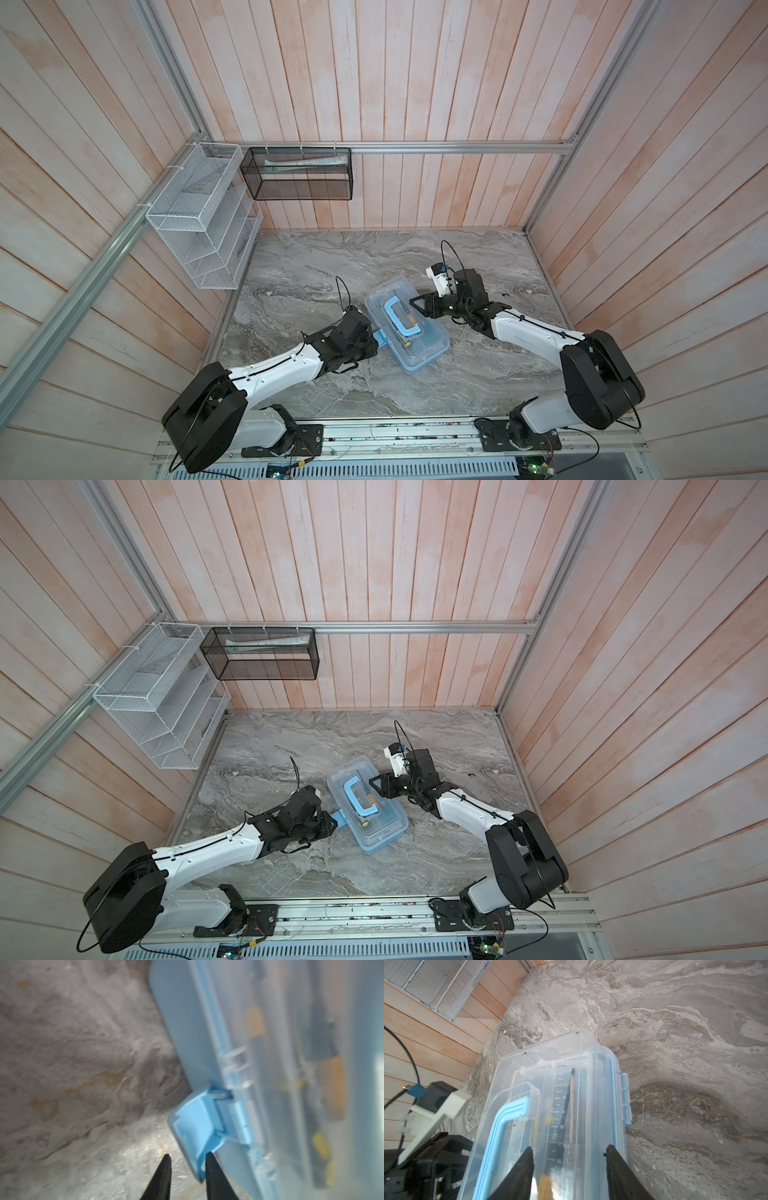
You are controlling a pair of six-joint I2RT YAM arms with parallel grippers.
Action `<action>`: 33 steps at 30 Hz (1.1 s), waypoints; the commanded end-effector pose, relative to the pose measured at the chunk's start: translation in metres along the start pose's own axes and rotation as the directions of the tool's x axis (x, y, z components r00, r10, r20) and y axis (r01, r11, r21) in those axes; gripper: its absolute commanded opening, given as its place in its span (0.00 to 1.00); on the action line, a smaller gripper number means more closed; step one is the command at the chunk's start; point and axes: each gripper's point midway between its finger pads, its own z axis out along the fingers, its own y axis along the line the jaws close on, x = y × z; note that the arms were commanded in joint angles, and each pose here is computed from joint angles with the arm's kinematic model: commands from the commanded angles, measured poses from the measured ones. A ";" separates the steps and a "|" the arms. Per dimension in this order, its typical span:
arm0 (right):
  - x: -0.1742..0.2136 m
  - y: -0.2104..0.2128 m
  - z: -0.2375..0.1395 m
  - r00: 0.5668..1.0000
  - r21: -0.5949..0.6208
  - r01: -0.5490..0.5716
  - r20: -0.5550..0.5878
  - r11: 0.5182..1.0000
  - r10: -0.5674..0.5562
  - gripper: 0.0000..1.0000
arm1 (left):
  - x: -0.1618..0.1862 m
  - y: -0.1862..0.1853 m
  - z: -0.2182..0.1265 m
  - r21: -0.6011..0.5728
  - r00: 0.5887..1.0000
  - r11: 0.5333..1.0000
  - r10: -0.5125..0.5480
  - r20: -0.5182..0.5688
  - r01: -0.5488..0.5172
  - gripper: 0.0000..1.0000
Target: Pack the tool kit
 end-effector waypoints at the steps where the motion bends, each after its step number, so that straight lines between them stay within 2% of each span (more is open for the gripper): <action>1: 0.051 -0.004 0.003 0.985 -0.003 -0.051 -0.164 0.999 0.050 0.52 | 0.024 0.043 0.003 -0.128 0.999 0.991 -0.031 -0.037 0.026 0.31; 5: 0.051 -0.004 0.003 0.985 -0.007 -0.052 -0.164 0.999 0.050 0.52 | 0.029 0.055 0.010 -0.161 0.999 0.987 -0.010 -0.032 0.005 0.31; 9: 0.050 -0.004 0.002 0.985 -0.007 -0.053 -0.165 0.999 0.051 0.52 | 0.014 0.038 -0.002 -0.173 0.994 0.982 0.084 0.071 -0.070 0.39; 11: 0.050 -0.003 0.001 0.986 -0.006 -0.049 -0.160 0.999 0.048 0.52 | 0.009 0.028 -0.011 -0.146 0.985 0.985 0.114 0.128 -0.095 0.50; 13: 0.050 -0.004 0.000 0.986 -0.004 -0.050 -0.159 0.999 0.049 0.52 | 0.007 0.019 -0.018 -0.098 0.975 0.988 0.139 0.174 -0.123 0.66; 17: 0.050 -0.004 0.000 0.986 -0.003 -0.052 -0.158 0.999 0.051 0.52 | 0.007 0.009 -0.025 -0.041 0.958 0.985 0.172 0.229 -0.167 0.79; 21: 0.050 -0.004 0.000 0.986 -0.006 -0.056 -0.159 0.998 0.054 0.52 | 0.012 -0.008 -0.020 -0.017 0.939 0.966 0.254 0.234 -0.257 0.83; 27: 0.049 -0.004 0.000 0.987 -0.007 -0.057 -0.154 0.998 0.055 0.52 | 0.009 -0.029 -0.005 -0.121 0.885 0.919 0.394 0.248 -0.375 0.84; 33: 0.050 -0.003 -0.002 0.987 -0.009 -0.060 -0.153 0.998 0.058 0.52 | 0.003 -0.013 0.013 -0.229 0.887 0.918 0.380 0.262 -0.325 0.87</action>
